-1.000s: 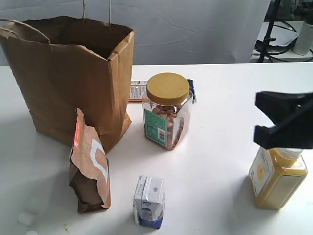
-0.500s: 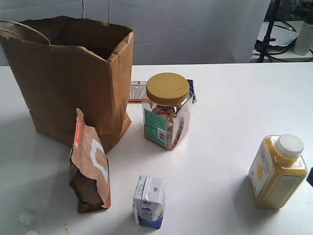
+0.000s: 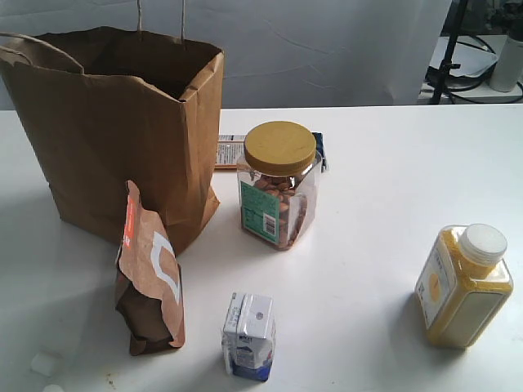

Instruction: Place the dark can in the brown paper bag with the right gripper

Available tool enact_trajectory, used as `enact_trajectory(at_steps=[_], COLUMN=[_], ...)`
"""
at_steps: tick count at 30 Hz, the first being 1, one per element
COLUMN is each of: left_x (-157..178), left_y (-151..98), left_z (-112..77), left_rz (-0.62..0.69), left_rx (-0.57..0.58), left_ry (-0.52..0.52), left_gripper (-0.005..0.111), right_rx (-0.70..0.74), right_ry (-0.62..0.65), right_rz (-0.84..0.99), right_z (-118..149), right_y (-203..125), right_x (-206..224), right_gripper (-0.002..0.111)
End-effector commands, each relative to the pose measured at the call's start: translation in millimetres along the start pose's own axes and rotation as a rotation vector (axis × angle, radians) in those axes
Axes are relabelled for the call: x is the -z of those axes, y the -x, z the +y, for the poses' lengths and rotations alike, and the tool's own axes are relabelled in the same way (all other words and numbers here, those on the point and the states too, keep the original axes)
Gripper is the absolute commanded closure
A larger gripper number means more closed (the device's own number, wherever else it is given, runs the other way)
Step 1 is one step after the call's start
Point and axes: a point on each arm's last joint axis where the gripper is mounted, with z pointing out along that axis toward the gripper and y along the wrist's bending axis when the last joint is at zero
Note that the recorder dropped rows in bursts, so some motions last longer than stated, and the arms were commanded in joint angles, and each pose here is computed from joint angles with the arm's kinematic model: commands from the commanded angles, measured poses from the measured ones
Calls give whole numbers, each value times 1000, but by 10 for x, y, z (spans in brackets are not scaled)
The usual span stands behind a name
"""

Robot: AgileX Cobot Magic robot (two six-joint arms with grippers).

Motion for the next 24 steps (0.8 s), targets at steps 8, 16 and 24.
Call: enact_trajectory(at_steps=[8,16,24], left_x=[0,0,0], left_y=[-5,-5,-5], left_z=[-3,-3,-3], left_rz=[-5,-5,-5], left_rx=[-1,-1,-1], left_ry=[-5,-5,-5], left_gripper=[107,107,107], right_rx=[48,46,46], right_ry=[-40,-45,-45], right_rz=[-8,6,6], right_z=[-24,-28,-28], right_y=[-56,-69,-69], right_x=[142,142,142], right_gripper=[108,108,108])
